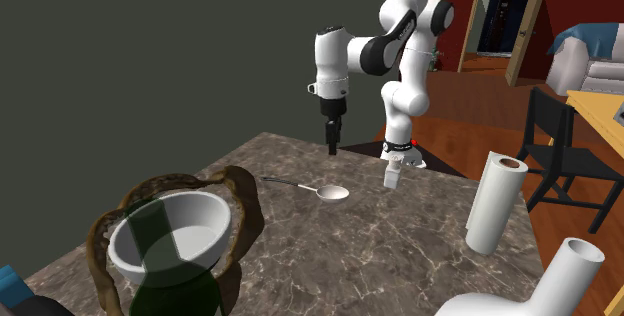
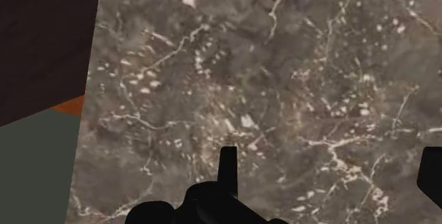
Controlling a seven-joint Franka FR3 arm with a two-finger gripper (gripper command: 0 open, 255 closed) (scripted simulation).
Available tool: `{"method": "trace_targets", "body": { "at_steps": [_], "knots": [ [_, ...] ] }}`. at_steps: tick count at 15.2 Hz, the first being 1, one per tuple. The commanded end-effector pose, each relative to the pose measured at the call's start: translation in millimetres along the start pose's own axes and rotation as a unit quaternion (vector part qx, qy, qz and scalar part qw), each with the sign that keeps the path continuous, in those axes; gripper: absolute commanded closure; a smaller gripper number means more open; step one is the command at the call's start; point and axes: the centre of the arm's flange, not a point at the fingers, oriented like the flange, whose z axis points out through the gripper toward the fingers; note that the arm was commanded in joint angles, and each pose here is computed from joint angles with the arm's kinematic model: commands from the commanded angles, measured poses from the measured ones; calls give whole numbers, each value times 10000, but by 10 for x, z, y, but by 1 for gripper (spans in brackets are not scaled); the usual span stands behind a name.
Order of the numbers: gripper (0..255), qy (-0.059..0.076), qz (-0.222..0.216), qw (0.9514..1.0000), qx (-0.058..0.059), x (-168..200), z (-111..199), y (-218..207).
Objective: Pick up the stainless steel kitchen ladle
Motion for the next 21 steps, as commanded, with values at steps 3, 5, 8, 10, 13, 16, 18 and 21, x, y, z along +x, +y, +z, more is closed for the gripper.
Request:
{"method": "trace_targets", "body": {
  "at_steps": [3, 5, 8, 10, 13, 16, 18, 21],
  "knots": [
    [0, 132, 475, 9987, 132, 184, 108, -446],
    [0, 198, 702, 9972, 192, 290, 161, -655],
    [0, 296, 1042, 9937, 281, 468, 233, -960],
    [0, 362, 1267, 9907, 341, 599, 275, -1156],
    [0, 369, 1292, 9903, 347, 622, 385, -1172],
    [0, 369, 1292, 9903, 347, 635, 543, -1164],
    [0, 369, 1292, 9903, 347, 646, 678, -1157],
    [255, 369, 1292, 9903, 347, 644, 678, -1159]
  ]
}}
